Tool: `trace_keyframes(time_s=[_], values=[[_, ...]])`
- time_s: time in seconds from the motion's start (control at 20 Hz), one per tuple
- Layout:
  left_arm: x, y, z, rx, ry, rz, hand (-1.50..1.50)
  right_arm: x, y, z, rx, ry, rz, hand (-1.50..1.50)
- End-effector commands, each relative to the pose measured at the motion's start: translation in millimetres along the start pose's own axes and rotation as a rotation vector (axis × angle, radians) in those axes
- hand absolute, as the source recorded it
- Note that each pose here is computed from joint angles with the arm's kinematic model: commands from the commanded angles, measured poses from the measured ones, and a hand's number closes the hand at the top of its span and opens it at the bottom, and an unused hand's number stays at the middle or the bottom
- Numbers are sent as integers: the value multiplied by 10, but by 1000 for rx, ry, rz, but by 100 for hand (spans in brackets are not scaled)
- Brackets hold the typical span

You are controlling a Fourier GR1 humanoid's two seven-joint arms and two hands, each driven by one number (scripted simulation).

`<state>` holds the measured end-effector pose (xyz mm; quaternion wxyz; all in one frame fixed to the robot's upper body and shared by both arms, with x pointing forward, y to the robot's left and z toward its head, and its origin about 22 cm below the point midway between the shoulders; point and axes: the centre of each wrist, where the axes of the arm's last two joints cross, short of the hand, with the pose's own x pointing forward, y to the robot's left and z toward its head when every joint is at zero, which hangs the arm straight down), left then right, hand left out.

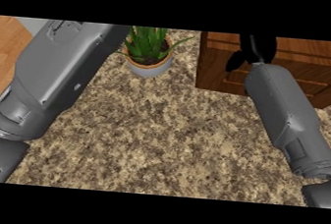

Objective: Pick up the can, place it into the drawer and close the drawer

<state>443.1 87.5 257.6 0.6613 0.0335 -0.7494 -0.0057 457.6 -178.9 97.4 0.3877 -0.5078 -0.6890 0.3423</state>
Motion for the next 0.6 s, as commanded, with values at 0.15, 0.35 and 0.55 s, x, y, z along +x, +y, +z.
trace_keyframes(time_s=[0.15, 0.35, 0.55], values=[[68, 210, 45, -14, -8, 6, -150, 125, -292, -330, -98, 4, -88, -150], [-74, 300, 113, -4, -5, 13, -150, 229, -291, -350, -104, -12, -210, -150], [-93, 470, 140, -19, -5, 8, -150, 337, -299, -384, -123, -44, -233, -150]])
